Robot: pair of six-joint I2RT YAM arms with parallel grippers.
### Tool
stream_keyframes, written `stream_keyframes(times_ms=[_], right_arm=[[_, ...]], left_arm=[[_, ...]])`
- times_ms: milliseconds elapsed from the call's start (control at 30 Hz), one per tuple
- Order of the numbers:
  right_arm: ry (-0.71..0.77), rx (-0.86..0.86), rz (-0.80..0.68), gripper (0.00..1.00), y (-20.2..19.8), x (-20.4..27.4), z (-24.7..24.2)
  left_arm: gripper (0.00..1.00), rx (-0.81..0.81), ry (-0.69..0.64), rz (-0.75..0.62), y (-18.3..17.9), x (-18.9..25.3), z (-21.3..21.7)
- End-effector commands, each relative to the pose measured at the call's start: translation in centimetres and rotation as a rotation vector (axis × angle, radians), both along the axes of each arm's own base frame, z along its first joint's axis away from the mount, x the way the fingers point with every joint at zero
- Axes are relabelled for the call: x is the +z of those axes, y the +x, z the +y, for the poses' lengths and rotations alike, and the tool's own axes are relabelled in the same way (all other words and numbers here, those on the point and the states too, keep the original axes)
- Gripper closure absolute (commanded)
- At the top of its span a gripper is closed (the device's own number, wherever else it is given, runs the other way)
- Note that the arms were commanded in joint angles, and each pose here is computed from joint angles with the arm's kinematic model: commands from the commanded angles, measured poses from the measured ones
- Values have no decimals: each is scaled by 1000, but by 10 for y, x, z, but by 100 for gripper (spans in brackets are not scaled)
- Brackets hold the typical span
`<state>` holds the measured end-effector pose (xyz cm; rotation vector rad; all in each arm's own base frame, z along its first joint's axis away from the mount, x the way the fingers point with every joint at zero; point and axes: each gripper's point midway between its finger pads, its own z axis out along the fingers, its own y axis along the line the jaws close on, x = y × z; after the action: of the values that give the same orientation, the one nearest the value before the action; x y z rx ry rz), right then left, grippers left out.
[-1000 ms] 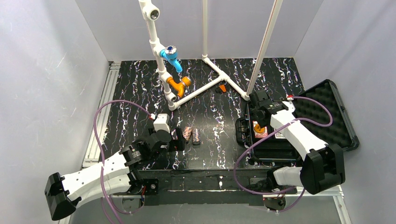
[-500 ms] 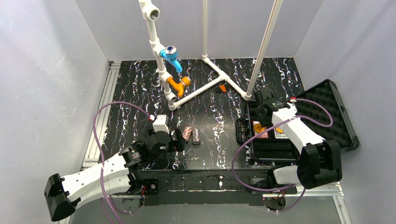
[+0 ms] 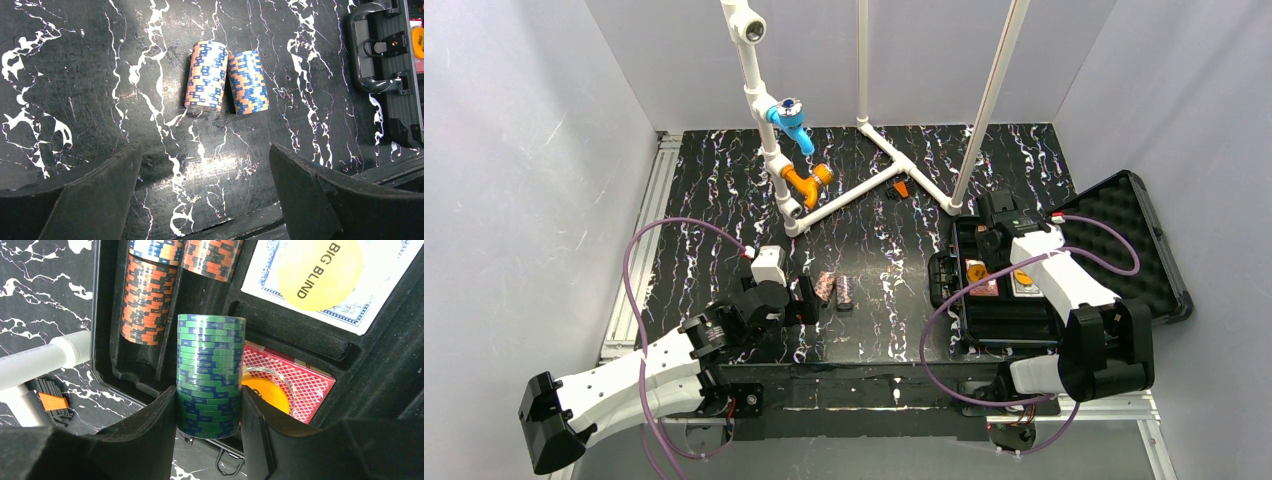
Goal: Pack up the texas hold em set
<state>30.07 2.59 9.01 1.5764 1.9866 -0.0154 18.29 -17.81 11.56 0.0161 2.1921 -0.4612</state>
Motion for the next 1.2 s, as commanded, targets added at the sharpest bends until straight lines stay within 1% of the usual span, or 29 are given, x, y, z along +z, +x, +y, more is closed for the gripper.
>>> stream_keyframes(times_ms=[0,300,733,1067,1167], right_arm=[[9,-45,-60,99,13,7,-5],[36,-68,-53,99,17,4,-9],[62,-53,-62,99,38,-9,-7],[57,-103,-111,99,51,-7,-17],[73,-110,-117,94,52,-10,-18]], left_arm=[[2,30,7,-11,4,-2,4],[2,29,11,-6,5,-3,4],[2,31,12,-2,5,-4,4],[2,31,12,2,5,-5,4],[2,30,13,5,5,-5,4]])
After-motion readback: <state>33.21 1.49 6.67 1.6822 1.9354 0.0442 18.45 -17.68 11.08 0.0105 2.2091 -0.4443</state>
